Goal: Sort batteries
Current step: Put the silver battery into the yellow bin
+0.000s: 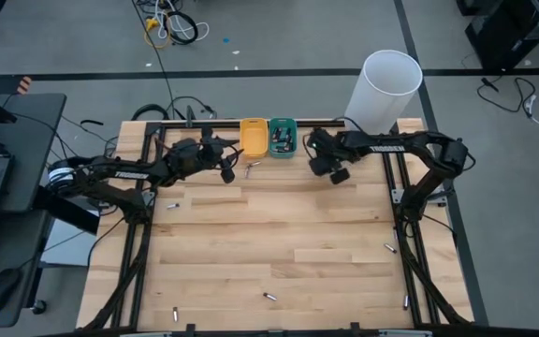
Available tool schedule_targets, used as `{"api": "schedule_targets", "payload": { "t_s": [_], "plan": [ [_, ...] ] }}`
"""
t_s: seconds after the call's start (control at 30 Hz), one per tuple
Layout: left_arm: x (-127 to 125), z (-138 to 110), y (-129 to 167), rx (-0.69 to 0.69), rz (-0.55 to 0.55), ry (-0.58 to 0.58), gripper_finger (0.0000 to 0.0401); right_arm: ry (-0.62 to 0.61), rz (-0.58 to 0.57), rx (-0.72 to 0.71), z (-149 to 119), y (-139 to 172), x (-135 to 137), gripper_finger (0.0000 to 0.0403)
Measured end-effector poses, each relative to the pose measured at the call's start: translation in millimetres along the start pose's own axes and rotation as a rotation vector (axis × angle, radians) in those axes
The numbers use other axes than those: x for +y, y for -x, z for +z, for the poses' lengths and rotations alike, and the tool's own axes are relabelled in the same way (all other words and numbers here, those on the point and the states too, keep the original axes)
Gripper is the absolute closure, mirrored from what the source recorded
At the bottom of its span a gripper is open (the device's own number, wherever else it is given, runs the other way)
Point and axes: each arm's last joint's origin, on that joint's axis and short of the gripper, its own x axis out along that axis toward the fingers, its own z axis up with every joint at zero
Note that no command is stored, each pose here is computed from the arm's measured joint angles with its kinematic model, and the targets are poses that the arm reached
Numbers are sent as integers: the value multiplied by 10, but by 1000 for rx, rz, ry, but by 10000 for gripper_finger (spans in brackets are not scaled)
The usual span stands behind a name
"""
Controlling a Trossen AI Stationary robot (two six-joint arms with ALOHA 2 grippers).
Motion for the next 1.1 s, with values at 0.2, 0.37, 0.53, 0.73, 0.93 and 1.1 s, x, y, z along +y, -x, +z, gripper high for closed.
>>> {"api": "schedule_targets", "payload": {
  "t_s": [0.2,0.37,0.53,0.73,0.93,1.1],
  "plan": [
    [-7,-33,9,42,-9,2,239,-216,-54,-253,278,386,-398,219],
    [7,43,138,74,-45,3,239,-424,-83,-572,371,666,-757,217],
    [34,180,303,58,-50,27,239,-543,-195,-668,521,490,-931,214],
    [-30,172,394,119,-94,72,239,-689,-180,-701,842,43,-1042,203],
    [-99,108,355,145,-196,44,239,-731,-182,-596,1128,-229,-1191,189],
    [-131,1,341,236,-236,49,239,-657,-237,-551,1282,-248,-1273,173]
  ]
}}
